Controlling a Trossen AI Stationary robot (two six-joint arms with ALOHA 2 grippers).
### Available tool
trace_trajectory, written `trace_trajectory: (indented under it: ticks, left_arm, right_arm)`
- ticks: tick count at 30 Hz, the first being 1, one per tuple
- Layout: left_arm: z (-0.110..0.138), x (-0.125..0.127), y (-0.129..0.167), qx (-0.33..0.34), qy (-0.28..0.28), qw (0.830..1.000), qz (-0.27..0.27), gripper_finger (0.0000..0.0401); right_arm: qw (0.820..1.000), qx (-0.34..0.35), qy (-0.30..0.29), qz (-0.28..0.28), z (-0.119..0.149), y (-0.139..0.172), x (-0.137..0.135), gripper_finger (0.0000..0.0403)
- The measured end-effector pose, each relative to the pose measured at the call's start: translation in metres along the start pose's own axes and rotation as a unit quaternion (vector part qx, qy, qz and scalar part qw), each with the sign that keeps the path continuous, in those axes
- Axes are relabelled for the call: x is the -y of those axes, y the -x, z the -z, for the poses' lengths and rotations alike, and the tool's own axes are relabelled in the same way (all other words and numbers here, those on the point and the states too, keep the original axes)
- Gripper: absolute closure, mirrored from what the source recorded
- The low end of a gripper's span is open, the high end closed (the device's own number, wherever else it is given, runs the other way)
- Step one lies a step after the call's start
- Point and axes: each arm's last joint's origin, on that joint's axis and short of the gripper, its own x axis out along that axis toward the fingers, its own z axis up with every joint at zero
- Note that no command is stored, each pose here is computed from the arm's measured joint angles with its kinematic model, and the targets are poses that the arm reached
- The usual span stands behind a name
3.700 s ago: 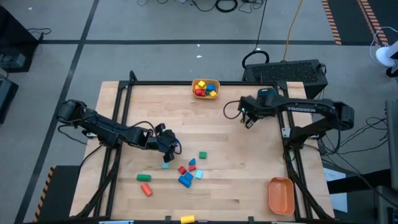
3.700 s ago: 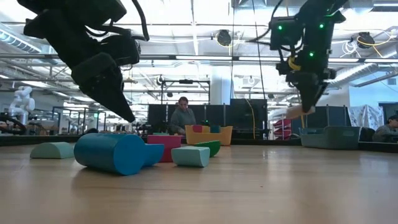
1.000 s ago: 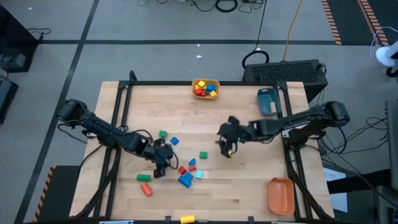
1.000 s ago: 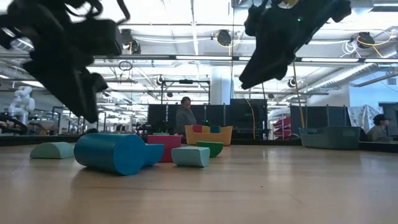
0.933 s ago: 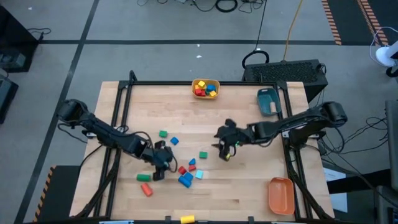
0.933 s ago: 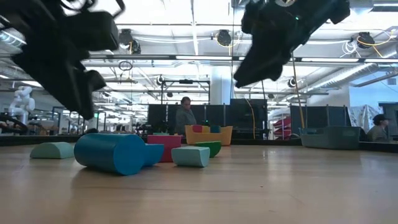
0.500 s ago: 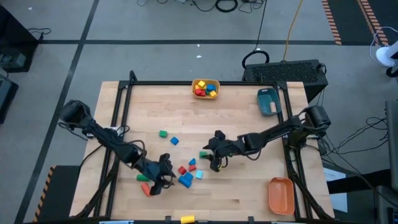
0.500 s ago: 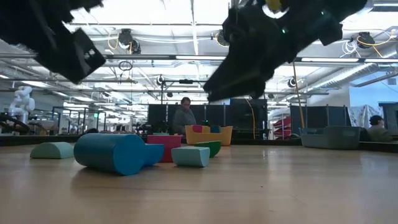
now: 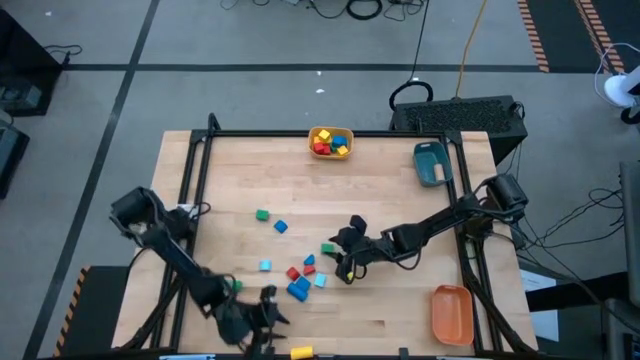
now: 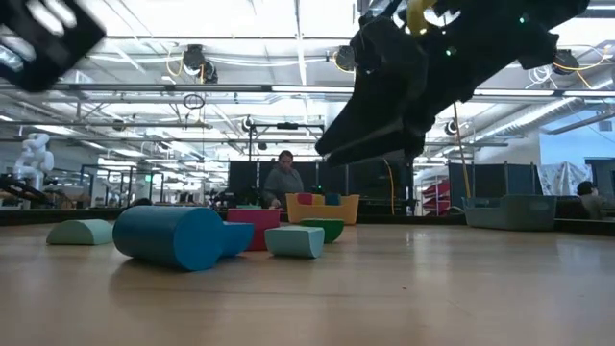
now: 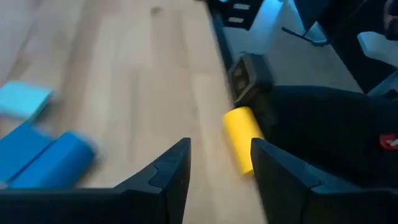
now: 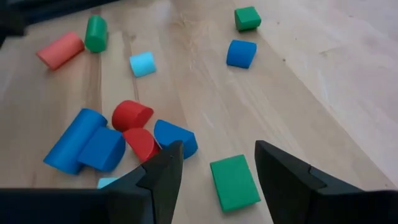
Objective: Sort blocks by size
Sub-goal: Put the yellow cylindrical block into the blue bin
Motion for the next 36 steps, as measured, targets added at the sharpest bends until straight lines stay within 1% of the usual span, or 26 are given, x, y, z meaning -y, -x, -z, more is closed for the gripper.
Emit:
trace_trajectory:
  ticks: [2, 6, 10, 12, 15, 20, 22, 24, 28, 30, 32, 36]
  left_arm:
    - [-0.001, 0.012, -0.007, 0.000, -0.019, 1.000, -0.007, 0.0232]
    - [0.007, 0.026, -0.019, 0.004, -0.038, 0.999, -0.025, 0.0232]
    - [0.014, 0.034, -0.023, 0.004, -0.033, 0.999, -0.024, 0.0232]
    - [0.017, 0.037, -0.023, 0.005, -0.018, 1.000, -0.019, 0.0230]
    - [0.020, 0.042, -0.021, 0.008, 0.001, 1.000, -0.008, 0.0211]
    - [0.023, 0.049, -0.019, 0.016, 0.019, 1.000, 0.006, 0.0152]
    - [0.027, 0.049, -0.023, 0.017, 0.026, 1.000, 0.001, 0.0131]
    - [0.033, 0.049, -0.030, 0.010, 0.026, 1.000, -0.007, 0.0118]
    - [0.041, 0.053, -0.047, 0.003, 0.029, 0.999, -0.015, 0.0114]
    - [0.044, 0.054, -0.052, 0.000, 0.023, 0.999, -0.028, 0.0113]
    - [0.043, 0.055, -0.055, 0.002, 0.022, 0.999, -0.044, 0.0113]
    - [0.041, 0.058, -0.057, 0.013, 0.029, 0.998, -0.058, 0.0113]
  right_arm:
    - [1.000, 0.007, -0.006, 0.006, 0.000, 0.001, -0.001, 0.0218]
    - [1.000, 0.023, -0.014, 0.015, 0.001, 0.003, -0.005, 0.0218]
    - [0.999, 0.027, -0.019, 0.013, 0.003, 0.006, -0.010, 0.0218]
    - [0.999, 0.031, -0.024, 0.012, 0.003, 0.007, -0.012, 0.0218]
    - [0.999, 0.035, -0.030, 0.015, 0.004, 0.008, -0.014, 0.0218]
    - [0.998, 0.042, -0.043, 0.017, 0.007, 0.011, -0.019, 0.0218]
    - [0.998, 0.046, -0.047, 0.019, 0.008, 0.013, -0.021, 0.0218]
    - [0.997, 0.052, -0.048, 0.023, 0.009, 0.014, -0.024, 0.0218]
    - [0.996, 0.058, -0.056, 0.027, 0.013, 0.018, -0.029, 0.0218]
    - [0.996, 0.059, -0.058, 0.025, 0.014, 0.019, -0.031, 0.0218]
    - [0.996, 0.058, -0.062, 0.022, 0.015, 0.021, -0.033, 0.0218]
    - [0.996, 0.062, -0.060, 0.022, 0.018, 0.024, -0.037, 0.0218]
